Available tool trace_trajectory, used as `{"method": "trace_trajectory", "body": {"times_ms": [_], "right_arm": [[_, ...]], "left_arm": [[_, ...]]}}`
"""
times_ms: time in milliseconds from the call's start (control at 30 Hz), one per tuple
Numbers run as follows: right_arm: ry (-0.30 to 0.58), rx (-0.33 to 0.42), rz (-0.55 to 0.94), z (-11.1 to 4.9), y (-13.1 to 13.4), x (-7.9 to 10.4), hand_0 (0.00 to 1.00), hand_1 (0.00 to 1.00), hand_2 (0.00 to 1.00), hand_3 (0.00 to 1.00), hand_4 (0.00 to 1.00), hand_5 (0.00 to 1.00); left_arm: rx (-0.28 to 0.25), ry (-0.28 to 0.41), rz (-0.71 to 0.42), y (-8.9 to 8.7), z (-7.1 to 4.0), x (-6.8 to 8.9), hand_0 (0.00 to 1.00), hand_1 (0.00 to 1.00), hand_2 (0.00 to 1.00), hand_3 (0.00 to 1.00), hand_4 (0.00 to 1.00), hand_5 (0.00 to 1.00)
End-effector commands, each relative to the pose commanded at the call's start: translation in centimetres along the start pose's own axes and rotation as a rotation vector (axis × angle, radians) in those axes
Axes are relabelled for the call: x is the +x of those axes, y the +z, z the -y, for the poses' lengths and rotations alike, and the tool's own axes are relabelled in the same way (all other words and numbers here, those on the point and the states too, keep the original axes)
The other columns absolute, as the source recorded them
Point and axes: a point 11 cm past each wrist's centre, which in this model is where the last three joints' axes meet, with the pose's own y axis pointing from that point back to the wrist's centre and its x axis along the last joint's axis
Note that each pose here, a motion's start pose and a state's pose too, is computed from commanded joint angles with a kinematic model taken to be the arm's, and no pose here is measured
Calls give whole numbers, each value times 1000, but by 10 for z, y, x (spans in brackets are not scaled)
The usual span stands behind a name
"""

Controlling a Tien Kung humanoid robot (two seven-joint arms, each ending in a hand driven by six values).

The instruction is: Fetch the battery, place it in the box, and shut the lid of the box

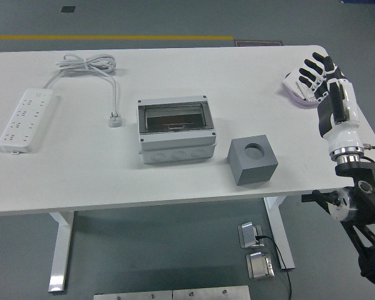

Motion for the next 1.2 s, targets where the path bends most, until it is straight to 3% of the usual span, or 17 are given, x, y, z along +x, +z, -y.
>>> {"method": "trace_trajectory", "body": {"times_ms": [233, 400, 600, 733, 800, 867, 900, 1033, 1167, 1200], "right_arm": [[35, 7, -61, 1, -5, 3, 806, 757, 770, 776, 822, 777], [27, -7, 14, 1, 3, 5, 806, 761, 764, 772, 818, 772], [-58, -126, 218, -4, 33, -1, 850, 787, 770, 768, 813, 764], [-141, -126, 410, -13, 41, -23, 860, 798, 788, 778, 810, 779], [-138, -96, 471, -12, 35, -25, 860, 798, 788, 778, 810, 779], [-113, -76, 413, -5, 23, -22, 860, 798, 788, 778, 810, 779], [-109, -71, 367, 0, 13, -22, 824, 784, 791, 822, 862, 988], [-66, -95, 189, 14, -7, -18, 824, 784, 791, 822, 862, 988], [24, -148, 17, 17, 2, 4, 787, 752, 774, 814, 870, 998], [8, -156, 38, 15, 9, 2, 787, 752, 774, 814, 870, 998]], "left_arm": [[-2, 3, -3, 0, 0, 4, 614, 688, 627, 640, 705, 185], [-4, 4, -7, 1, -1, 6, 614, 687, 627, 640, 703, 188], [0, 3, -8, 1, 0, 6, 614, 687, 627, 640, 703, 191], [-5, 4, -10, 4, -1, 7, 614, 687, 628, 640, 704, 193], [-8, 4, -10, 5, -1, 7, 614, 687, 628, 640, 704, 193], [-10, 3, -12, 6, -1, 7, 614, 687, 628, 640, 704, 193], [-11, 3, -14, 7, -1, 7, 614, 688, 628, 641, 704, 194], [-14, 0, -13, 10, 0, 6, 614, 688, 628, 641, 704, 194], [-21, -4, -14, 14, 0, 5, 613, 687, 627, 641, 704, 194], [-22, -5, -13, 14, 0, 5, 613, 687, 627, 641, 704, 194]]}}
